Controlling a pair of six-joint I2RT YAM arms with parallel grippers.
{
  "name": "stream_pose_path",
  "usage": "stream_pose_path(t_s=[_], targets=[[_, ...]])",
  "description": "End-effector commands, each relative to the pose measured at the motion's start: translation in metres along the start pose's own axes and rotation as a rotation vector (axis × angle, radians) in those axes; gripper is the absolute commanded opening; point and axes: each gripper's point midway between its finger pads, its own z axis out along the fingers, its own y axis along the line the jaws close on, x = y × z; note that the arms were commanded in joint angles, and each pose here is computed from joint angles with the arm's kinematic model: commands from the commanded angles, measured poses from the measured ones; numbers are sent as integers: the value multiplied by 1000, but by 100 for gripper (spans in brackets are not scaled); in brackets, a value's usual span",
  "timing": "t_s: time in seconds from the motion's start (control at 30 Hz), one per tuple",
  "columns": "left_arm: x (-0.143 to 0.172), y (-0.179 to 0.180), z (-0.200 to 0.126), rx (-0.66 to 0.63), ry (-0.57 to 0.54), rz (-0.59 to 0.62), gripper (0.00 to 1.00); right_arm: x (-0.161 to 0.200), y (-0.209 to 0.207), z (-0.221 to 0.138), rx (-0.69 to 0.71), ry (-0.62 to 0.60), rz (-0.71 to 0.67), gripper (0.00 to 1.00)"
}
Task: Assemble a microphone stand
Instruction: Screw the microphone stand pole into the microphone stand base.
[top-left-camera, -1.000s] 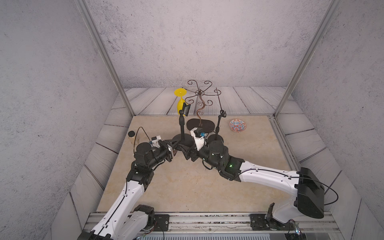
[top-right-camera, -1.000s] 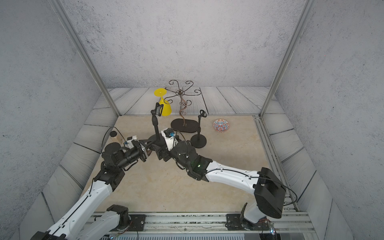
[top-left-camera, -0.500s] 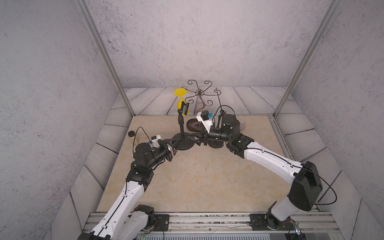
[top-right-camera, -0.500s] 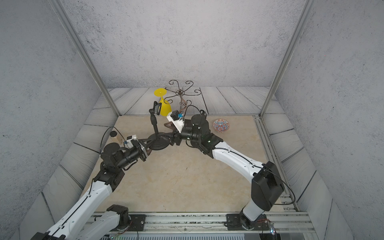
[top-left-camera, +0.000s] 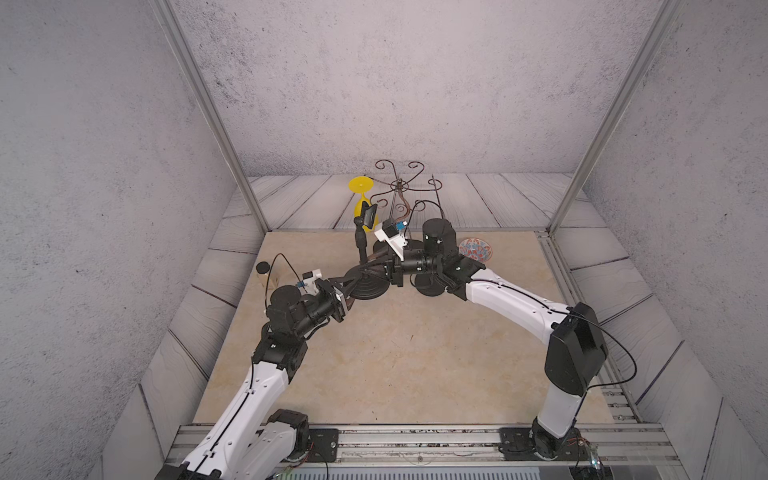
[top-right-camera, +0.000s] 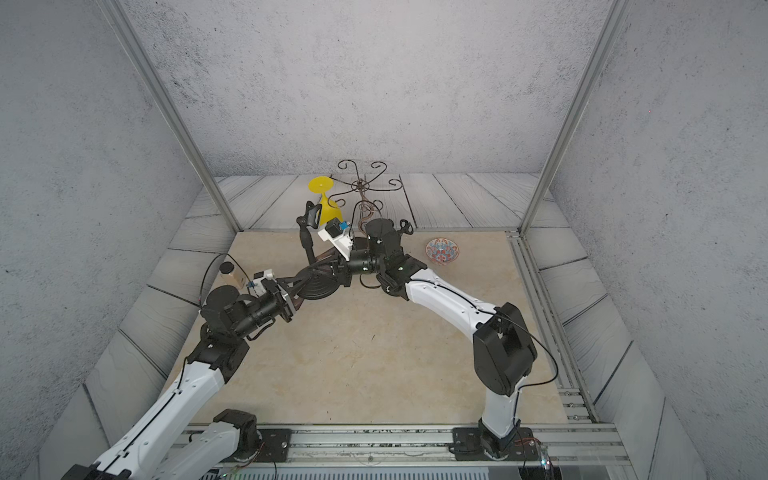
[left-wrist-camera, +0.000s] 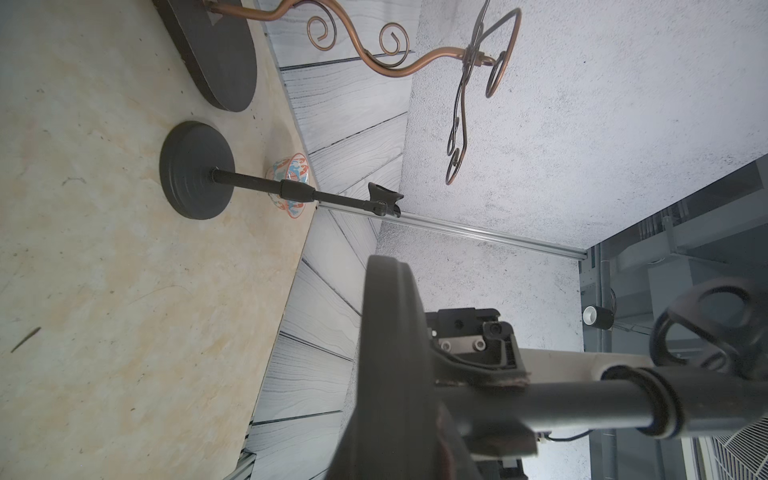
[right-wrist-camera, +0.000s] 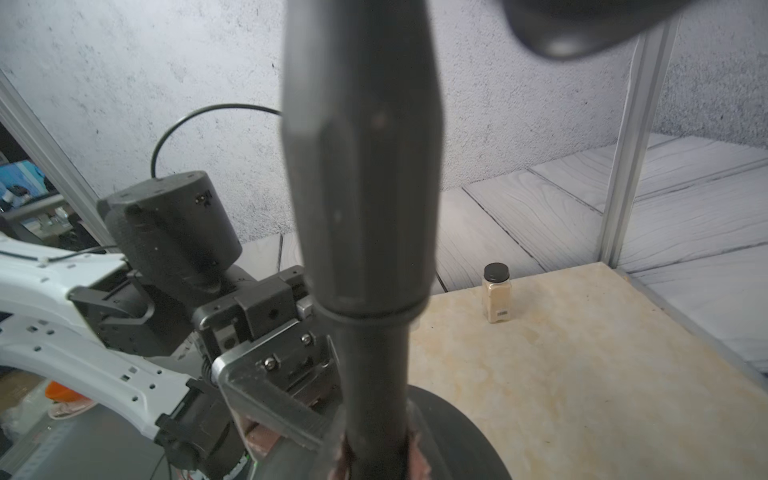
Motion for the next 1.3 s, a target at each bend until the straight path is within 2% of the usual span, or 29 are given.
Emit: stream_pose_path(t_s=[0.0,0.1,0.23,0.3,0.37,0.47,0.5,0.53,0.57,0.6,0.63,0.7,0.8,0.9,1.0,1.13,1.27], targets=[[14,-42,-7,126,38,96,0,8,-15,7,94,-16,76,12],[13,-41,-6,122,36,97,0,17,-35,2,368,-71,111,0],[13,-38,-5,112,36,97,0,32,-60,-29,1006,-183,193,0],[12,-36,-4,107,38,93,0,33,-56,-29,1145,-219,200,0],[12,-36,-4,106,37,93,0,30,-46,-18,1176,-241,206,0],[11,-35,-4,103,36,90,0,20,-32,-2,1095,-247,213,1],[12,-35,-4,105,37,93,0,18,-29,-1,1072,-245,218,9],[11,-35,-4,105,34,95,0,16,-25,0,1036,-243,213,22],[11,-35,-4,105,33,94,0,12,-19,1,991,-235,189,39],[11,-34,-4,105,33,91,0,9,-12,2,943,-223,169,50],[10,-35,-5,107,29,94,0,5,-3,1,893,-211,143,59],[10,-35,-5,107,27,92,0,0,14,-3,797,-189,68,70],[9,-34,-6,107,22,92,0,-5,27,-14,681,-185,-2,74],[8,-34,-5,106,15,88,0,-3,16,-25,574,-142,41,74],[9,-37,-6,116,19,94,0,0,17,-27,379,-79,36,74],[10,-40,-6,120,22,97,0,6,31,-23,135,-8,-47,74],[10,-42,-7,124,22,98,0,9,29,-21,35,26,-69,71]])
